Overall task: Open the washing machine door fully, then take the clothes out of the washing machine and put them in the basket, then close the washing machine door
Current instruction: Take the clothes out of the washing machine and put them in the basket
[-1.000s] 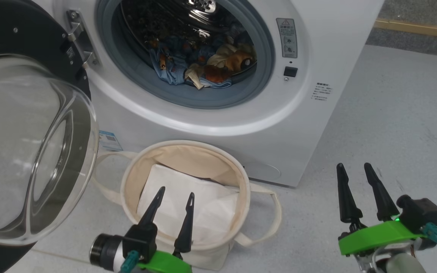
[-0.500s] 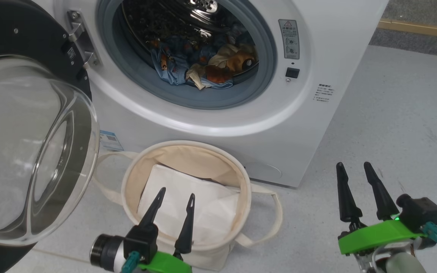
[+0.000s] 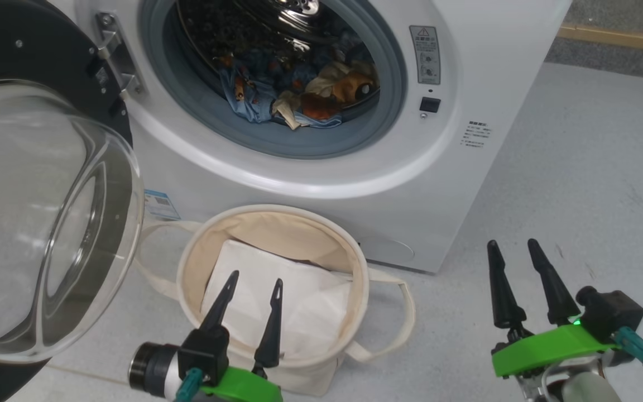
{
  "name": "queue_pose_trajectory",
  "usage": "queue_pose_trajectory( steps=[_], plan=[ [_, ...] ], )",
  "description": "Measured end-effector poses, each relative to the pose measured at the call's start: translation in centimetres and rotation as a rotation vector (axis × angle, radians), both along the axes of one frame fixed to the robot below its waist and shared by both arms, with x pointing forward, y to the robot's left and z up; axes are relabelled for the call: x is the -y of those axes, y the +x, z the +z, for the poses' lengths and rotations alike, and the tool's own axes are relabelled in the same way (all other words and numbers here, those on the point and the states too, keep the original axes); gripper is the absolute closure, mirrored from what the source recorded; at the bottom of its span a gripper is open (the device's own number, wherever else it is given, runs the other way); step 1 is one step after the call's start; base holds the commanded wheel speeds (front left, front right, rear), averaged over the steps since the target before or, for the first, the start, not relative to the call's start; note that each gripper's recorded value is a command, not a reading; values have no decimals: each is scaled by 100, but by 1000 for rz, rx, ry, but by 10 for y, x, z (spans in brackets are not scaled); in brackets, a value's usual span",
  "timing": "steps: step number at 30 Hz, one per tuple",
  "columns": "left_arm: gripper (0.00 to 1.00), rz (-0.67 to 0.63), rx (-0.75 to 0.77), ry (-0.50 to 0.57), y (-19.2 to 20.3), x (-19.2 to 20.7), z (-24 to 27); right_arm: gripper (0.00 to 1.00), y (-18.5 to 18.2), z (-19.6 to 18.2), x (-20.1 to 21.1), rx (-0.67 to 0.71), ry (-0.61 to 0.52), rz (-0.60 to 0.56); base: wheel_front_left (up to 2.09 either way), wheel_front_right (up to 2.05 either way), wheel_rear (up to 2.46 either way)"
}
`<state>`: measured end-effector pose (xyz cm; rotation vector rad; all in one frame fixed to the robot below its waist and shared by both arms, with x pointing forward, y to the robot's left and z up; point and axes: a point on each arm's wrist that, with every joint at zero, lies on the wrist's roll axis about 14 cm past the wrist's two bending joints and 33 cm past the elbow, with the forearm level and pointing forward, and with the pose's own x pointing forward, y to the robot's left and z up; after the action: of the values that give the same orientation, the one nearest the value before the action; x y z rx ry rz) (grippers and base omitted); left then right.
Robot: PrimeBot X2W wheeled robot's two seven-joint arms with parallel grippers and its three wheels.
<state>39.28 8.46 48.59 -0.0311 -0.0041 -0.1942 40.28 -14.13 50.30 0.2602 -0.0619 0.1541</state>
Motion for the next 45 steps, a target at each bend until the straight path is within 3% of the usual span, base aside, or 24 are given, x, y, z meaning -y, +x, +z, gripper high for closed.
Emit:
queue_pose_trajectory(
  steps=[9,15,24,36,45],
  plan=[
    [0,2,15,14,21,4,1,0,1,-13,-3,-35,-1,10,0,0,0],
    [0,-27,67,19,64,16,12,0,5,-39,-2,-103,-2,8,0,0,0],
    [0,-29,25,68,137,22,-22,0,35,-61,9,-143,13,-23,0,0,0],
    [0,52,-13,286,260,10,-43,0,59,-90,26,-195,41,-65,0,0,0],
    [0,36,-127,462,302,23,-85,0,67,-107,41,-231,58,-102,0,0,0]
  ],
)
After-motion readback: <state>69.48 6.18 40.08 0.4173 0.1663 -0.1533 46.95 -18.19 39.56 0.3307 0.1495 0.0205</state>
